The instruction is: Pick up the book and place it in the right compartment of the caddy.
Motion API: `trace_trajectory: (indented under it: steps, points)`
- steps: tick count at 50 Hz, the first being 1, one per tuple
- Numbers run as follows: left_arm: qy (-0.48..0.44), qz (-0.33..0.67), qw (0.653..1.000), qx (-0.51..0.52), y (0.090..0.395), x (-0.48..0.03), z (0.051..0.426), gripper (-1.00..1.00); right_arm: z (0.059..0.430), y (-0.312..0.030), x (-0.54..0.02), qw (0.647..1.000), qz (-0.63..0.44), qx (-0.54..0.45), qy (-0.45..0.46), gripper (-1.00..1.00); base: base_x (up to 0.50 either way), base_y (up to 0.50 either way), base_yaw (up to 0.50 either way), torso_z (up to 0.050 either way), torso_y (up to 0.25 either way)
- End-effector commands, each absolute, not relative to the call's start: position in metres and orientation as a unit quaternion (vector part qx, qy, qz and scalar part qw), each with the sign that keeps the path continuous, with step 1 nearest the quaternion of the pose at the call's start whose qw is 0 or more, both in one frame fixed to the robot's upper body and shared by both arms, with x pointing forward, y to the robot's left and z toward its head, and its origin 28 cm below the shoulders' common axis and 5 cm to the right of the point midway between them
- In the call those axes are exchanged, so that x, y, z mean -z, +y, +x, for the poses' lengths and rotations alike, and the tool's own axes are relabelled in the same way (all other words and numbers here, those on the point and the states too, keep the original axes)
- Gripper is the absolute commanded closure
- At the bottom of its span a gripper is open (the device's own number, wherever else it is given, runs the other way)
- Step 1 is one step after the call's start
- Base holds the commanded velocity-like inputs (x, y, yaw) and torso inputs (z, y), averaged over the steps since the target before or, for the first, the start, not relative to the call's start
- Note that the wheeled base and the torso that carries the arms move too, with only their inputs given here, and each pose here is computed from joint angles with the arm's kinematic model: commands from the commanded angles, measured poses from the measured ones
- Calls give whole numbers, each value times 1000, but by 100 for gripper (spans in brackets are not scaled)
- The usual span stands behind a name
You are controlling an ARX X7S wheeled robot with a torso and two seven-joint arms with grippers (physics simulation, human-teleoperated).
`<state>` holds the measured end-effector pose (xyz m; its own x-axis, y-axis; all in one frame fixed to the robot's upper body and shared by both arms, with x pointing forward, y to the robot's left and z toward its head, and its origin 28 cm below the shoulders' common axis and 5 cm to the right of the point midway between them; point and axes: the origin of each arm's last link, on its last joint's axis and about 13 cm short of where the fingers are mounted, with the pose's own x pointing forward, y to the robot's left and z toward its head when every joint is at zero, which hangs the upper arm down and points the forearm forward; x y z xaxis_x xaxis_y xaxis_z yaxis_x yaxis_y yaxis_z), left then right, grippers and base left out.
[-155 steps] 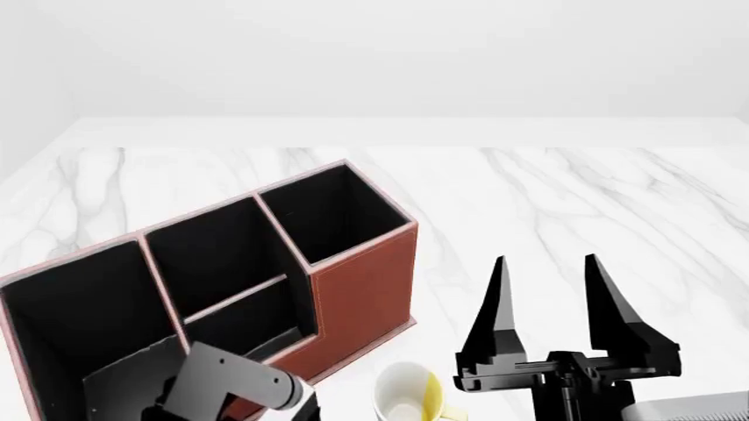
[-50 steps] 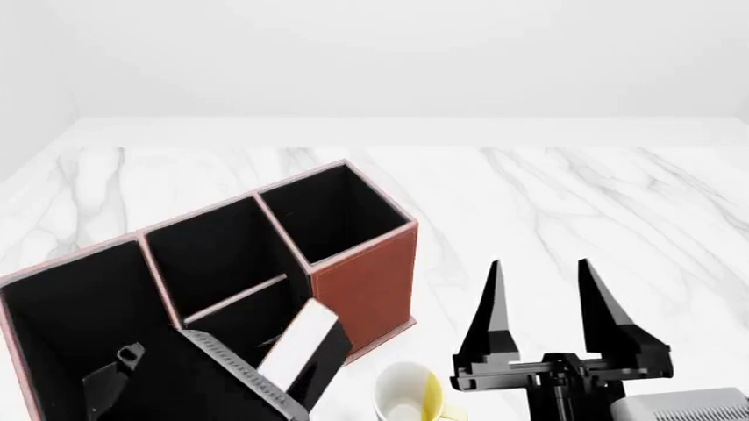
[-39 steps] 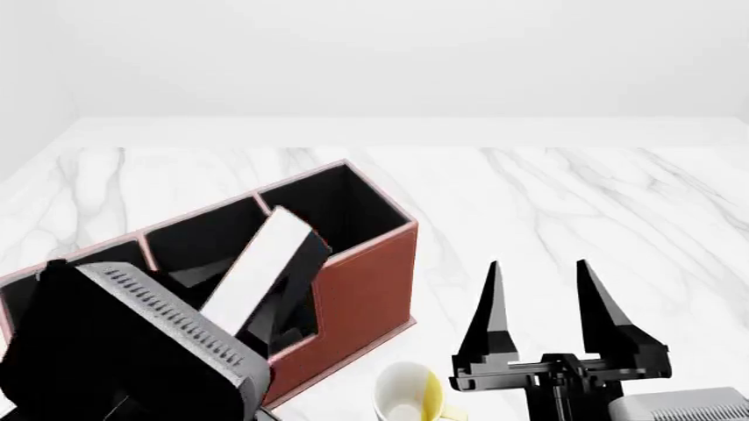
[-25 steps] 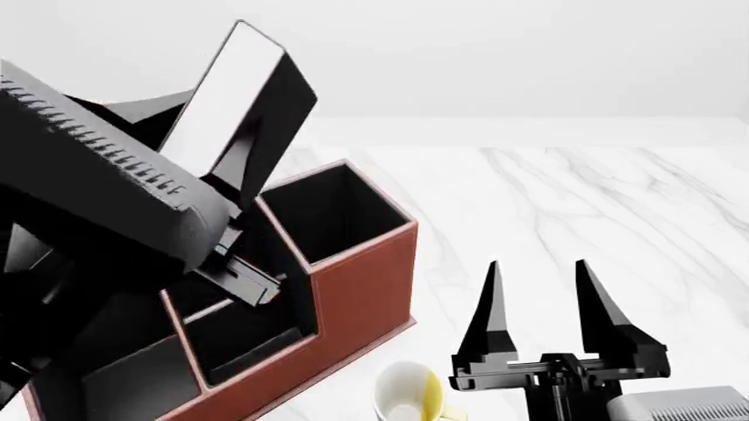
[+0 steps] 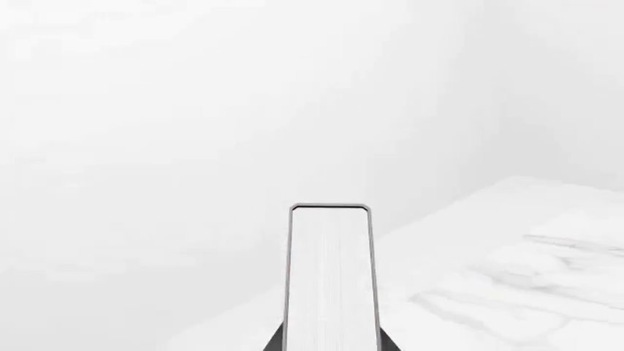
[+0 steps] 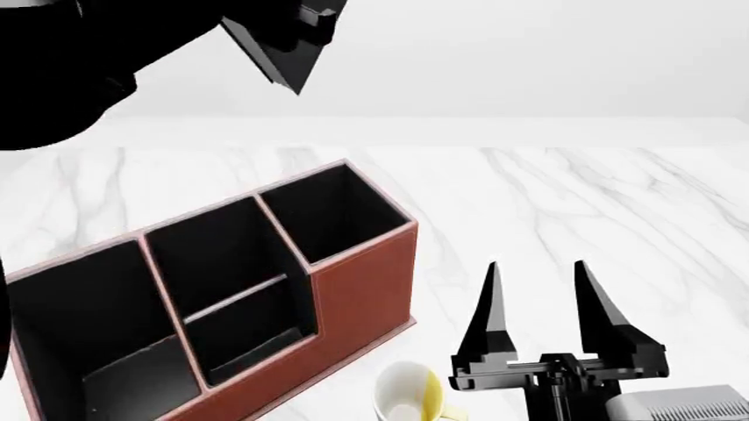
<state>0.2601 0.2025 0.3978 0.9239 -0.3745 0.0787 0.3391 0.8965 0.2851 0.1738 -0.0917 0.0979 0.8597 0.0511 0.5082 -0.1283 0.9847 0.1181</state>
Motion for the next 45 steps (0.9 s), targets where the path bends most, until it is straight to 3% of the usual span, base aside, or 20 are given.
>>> trace_trajectory:
  steps: [1, 5, 6, 19, 45]
  points:
    - [22, 83, 985, 149, 186, -407, 326, 100, 176, -93, -98, 961, 69, -46, -265, -100, 0, 0, 0, 0, 0]
    - [102, 37, 982, 153, 180, -404, 343, 100, 175, -93, -99, 960, 69, -46, -267, -100, 0, 0, 0, 0, 3]
    - [98, 77, 983, 136, 176, -398, 349, 100, 175, -93, -99, 960, 70, -46, -268, -100, 0, 0, 0, 0, 0]
    - [192, -1, 976, 107, 169, -378, 383, 100, 174, -93, -99, 960, 72, -49, -266, -100, 0, 0, 0, 0, 2]
    - [231, -74, 968, 62, 161, -358, 386, 100, 173, -91, -97, 961, 71, -53, -263, -100, 0, 0, 0, 0, 2]
